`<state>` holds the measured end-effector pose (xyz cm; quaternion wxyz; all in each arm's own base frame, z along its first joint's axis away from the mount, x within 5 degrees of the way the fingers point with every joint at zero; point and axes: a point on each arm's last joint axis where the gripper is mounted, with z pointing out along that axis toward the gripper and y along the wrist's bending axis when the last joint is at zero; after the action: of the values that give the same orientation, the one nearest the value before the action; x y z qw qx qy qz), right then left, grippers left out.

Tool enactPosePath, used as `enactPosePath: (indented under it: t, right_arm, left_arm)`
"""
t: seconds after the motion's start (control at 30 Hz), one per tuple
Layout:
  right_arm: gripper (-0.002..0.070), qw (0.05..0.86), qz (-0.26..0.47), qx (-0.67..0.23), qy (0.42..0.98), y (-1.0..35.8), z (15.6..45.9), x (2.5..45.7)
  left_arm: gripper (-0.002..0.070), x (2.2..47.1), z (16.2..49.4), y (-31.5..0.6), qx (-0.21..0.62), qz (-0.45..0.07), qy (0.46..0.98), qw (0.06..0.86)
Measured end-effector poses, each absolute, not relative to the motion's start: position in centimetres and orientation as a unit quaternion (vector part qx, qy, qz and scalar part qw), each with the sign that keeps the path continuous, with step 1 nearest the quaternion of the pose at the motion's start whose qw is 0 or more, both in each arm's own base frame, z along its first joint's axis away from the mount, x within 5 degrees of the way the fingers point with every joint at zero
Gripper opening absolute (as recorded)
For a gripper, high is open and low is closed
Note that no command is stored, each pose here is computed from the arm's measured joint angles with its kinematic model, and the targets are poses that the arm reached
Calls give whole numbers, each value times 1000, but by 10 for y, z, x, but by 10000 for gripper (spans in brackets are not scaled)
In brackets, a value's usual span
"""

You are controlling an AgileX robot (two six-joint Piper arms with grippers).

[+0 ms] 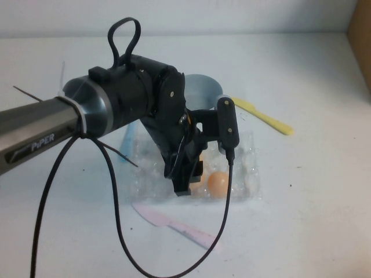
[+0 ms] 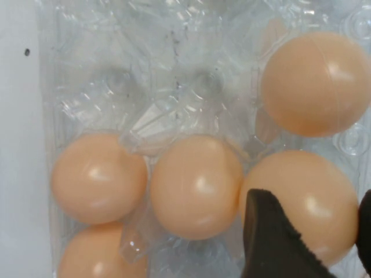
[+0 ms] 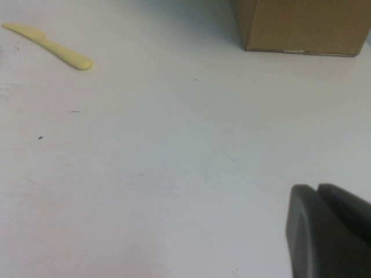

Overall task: Take an egg out of the egg box
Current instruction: Pick up the egg from the plastic box

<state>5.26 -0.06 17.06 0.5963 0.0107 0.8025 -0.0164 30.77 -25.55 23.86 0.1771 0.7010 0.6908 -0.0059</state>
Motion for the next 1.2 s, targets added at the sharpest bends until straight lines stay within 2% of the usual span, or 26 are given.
enactPosePath:
  t: [0.37,0.6,0.73,0.87,0.93,1.1,1.2]
  right_arm:
    - [-17,596,-16,11,803,-1,171,53]
    - [-17,596,-16,11,803,-1,171,53]
    - [-17,596,-16,11,803,-1,171,53]
    - [-17,596,-16,11,803,-1,171,53]
    - [-17,596,-16,11,803,-1,171,53]
    - [-17,596,-16,11,803,-1,171,53]
    - [-17,596,-16,11,803,-1,171,53]
  left_arm:
    - [226,299,268,-248,697,-1,686,207]
    - [221,301,303,-249,661,-9,713,236]
    - [221,301,305,-249,646,-14,727,230]
    - [228,298,283,-248,651,-19,741,164]
    - [262,295,270,-246,654,-20,743,137]
    - [477,283,245,-245,672,-21,733,98]
    - [548,278,244,-250,679,-22,726,105]
